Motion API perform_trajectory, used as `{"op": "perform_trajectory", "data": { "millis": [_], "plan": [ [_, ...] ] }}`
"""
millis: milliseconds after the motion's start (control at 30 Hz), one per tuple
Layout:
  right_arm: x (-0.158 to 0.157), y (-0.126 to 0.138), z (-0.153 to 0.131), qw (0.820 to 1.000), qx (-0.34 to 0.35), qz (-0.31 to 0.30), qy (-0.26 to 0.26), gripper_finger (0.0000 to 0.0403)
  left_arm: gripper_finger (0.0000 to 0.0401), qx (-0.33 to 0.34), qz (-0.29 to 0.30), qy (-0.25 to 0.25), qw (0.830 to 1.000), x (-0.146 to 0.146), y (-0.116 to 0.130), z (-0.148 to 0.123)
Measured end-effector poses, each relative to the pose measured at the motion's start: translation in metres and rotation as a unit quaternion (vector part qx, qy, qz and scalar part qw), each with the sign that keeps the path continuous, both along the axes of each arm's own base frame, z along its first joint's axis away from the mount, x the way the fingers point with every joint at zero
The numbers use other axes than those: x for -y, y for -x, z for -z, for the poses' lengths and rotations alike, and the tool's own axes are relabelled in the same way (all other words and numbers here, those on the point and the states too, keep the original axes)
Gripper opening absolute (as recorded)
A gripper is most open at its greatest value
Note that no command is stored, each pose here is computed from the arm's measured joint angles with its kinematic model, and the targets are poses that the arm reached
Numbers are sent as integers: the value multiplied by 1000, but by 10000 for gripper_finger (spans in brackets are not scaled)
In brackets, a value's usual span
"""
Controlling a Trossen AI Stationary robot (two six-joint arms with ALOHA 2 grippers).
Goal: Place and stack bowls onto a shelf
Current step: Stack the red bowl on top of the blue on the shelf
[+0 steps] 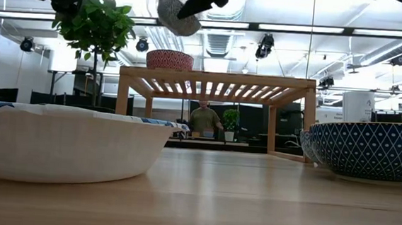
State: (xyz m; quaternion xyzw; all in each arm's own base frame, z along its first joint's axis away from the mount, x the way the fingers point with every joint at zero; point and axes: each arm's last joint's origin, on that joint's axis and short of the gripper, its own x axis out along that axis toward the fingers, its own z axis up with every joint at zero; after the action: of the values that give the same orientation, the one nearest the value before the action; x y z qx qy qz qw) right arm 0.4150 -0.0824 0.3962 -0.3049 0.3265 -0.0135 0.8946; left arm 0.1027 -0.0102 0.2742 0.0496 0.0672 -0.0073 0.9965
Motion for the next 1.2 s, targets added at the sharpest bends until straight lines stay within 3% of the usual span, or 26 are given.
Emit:
{"op": "perform_trajectory", "data": {
  "millis": [367, 900, 1200],
  "plan": [
    [13, -7, 17, 999, -18, 8, -35, 12, 75, 0, 1, -3, 1000, 0, 0, 0],
    [22, -23, 45, 998, -53, 39, -17, 13, 75, 0, 1, -5, 1000, 0, 0, 0],
    [24, -24, 46, 996, -51, 71, -8, 60, 75, 0, 1, -6, 1000, 0, 0, 0]
  ]
}}
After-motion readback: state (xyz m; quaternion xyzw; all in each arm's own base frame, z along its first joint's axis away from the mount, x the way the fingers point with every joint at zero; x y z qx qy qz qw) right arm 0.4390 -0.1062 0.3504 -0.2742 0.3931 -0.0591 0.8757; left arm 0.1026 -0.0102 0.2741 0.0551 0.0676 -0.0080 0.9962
